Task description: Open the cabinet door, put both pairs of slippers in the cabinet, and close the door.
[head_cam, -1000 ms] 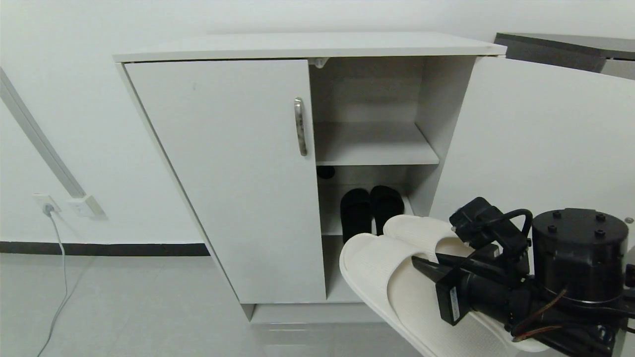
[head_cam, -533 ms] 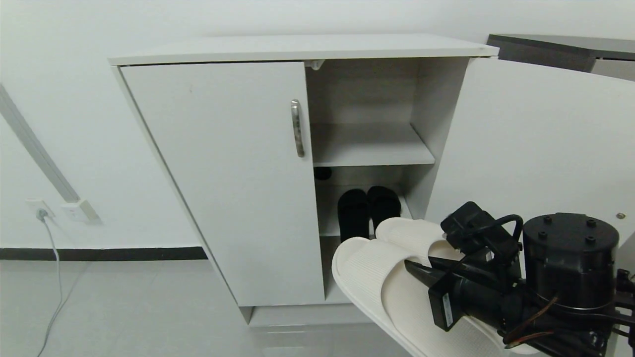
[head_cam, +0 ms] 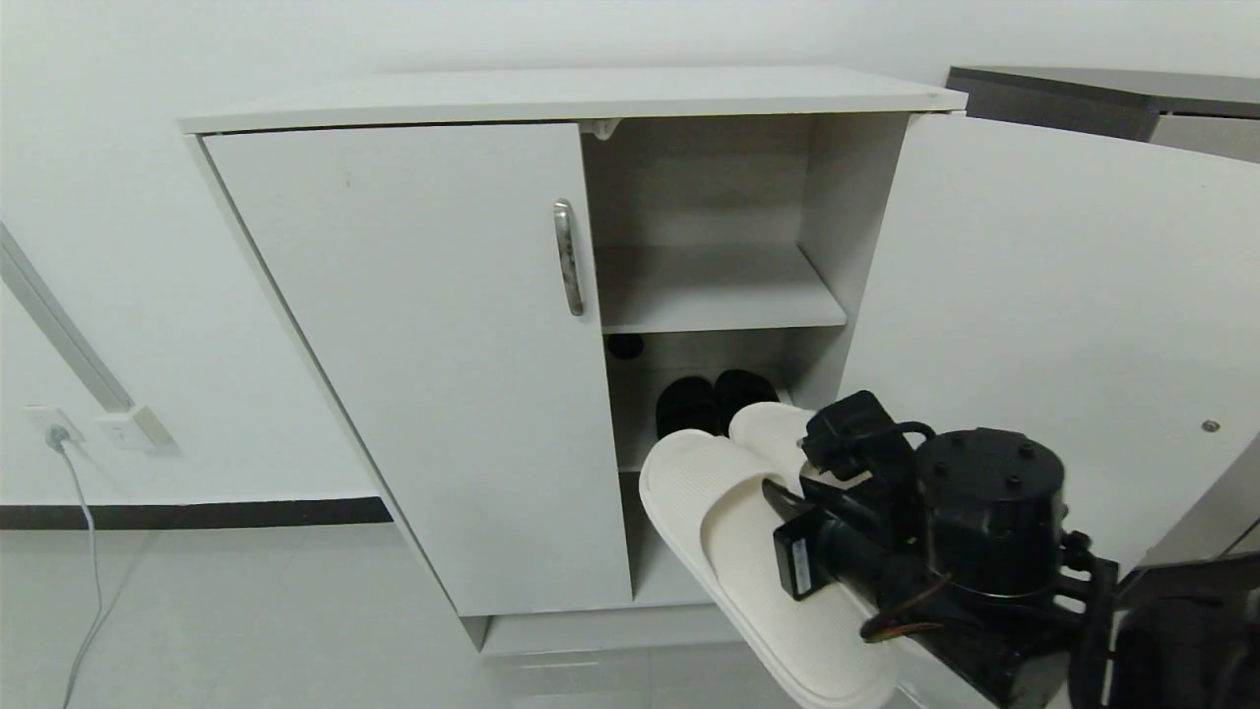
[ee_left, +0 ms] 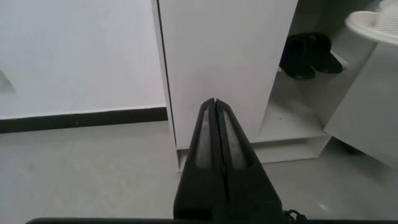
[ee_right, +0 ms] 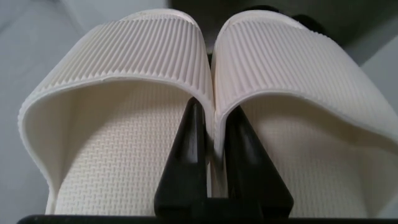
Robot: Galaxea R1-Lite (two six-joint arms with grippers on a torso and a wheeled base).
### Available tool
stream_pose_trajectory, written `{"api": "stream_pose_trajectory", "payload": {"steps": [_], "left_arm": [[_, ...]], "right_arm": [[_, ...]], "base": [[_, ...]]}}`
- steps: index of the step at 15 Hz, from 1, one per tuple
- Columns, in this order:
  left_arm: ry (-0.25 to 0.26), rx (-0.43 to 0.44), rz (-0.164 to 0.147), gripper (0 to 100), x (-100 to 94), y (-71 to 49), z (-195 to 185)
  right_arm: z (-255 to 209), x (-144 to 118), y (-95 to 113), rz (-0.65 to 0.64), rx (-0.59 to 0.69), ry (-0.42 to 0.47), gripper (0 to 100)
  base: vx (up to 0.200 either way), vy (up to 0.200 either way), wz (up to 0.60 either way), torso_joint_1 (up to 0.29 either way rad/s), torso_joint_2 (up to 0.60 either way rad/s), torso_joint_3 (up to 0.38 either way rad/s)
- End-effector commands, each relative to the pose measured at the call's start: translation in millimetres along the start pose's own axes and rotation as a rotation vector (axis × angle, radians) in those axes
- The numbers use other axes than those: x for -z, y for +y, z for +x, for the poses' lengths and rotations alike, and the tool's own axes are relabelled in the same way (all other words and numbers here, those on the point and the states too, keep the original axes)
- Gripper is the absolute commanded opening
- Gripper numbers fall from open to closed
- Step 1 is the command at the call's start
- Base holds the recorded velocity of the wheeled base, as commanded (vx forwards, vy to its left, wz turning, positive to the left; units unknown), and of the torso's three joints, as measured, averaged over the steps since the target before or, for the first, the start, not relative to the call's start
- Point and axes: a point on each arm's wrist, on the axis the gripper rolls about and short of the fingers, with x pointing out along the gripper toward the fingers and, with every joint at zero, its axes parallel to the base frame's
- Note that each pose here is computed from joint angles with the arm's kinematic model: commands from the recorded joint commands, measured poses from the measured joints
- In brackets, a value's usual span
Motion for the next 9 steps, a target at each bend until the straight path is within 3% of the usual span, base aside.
{"api": "stream_pose_trajectory", "payload": {"steps": [1, 4, 9], "left_arm": [[0.000, -0.001, 0.000, 0, 0.0, 0.0, 0.0], [0.000, -0.001, 0.000, 0, 0.0, 0.0, 0.0], [0.000, -0.001, -0.002, 0, 0.0, 0.0, 0.0]], "right_arm": [[38.8, 9.8, 32.5, 0.055, 0.112, 0.006, 0], [56.3, -13.7, 48.6, 0.073, 0.288, -0.019, 0], [54.6, -78.6, 52.5, 0.095, 0.371, -0.054, 0]], "base": [[0.000, 0.000, 0.00, 0.000, 0.00, 0.000], [0.000, 0.000, 0.00, 0.000, 0.00, 0.000], [0.000, 0.000, 0.00, 0.000, 0.00, 0.000]]}}
